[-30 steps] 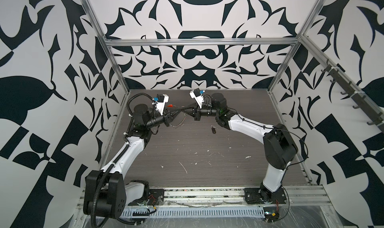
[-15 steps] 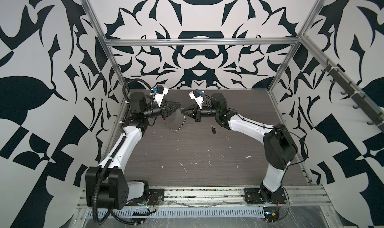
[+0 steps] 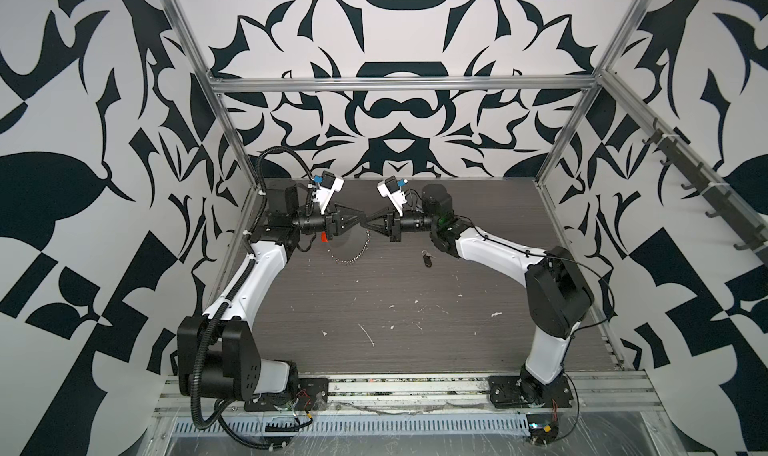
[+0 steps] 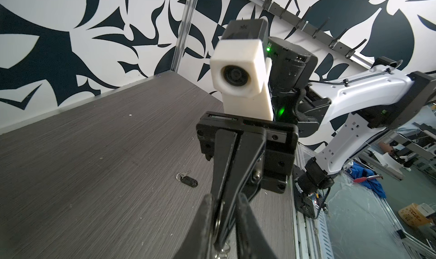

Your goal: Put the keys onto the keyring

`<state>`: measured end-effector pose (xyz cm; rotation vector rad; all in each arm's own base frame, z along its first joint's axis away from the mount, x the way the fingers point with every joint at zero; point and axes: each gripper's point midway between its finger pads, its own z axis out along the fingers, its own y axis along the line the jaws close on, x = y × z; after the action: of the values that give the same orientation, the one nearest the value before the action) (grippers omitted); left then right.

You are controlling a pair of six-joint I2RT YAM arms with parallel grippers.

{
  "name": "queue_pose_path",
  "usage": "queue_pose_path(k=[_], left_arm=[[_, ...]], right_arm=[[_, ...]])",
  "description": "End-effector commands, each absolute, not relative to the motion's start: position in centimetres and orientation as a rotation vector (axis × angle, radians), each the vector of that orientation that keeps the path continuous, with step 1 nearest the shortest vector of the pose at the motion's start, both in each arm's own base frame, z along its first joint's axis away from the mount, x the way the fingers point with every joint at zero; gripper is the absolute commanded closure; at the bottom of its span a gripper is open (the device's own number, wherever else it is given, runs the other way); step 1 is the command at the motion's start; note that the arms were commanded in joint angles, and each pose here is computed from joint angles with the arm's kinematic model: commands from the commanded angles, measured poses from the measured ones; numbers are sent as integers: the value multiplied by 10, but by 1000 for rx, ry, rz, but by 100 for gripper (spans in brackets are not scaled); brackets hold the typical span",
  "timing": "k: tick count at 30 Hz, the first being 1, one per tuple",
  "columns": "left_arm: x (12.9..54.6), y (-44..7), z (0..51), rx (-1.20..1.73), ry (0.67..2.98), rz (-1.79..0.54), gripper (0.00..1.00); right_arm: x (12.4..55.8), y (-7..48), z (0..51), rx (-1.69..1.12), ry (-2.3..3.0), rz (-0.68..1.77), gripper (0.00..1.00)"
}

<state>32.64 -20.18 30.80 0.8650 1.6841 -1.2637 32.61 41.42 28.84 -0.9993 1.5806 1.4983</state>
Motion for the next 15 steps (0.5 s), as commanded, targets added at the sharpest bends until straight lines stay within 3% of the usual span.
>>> queue_pose_path(k=[1, 4, 8, 15], left_arm=[[323, -202, 311, 884, 1682, -1298, 81], [322, -202, 310, 884, 1691, -1305, 84], [322, -203, 311, 885, 1698, -1311, 99], [324, -203, 312, 884, 1708, -1318, 100]], right_arm=[[325, 416, 331, -1026, 1431, 1499, 100], [327, 416, 332, -1014, 1427, 1515, 100], [328, 416, 333, -1012, 1426, 1529, 100], [328, 416, 333, -1003, 1441, 1529, 100]])
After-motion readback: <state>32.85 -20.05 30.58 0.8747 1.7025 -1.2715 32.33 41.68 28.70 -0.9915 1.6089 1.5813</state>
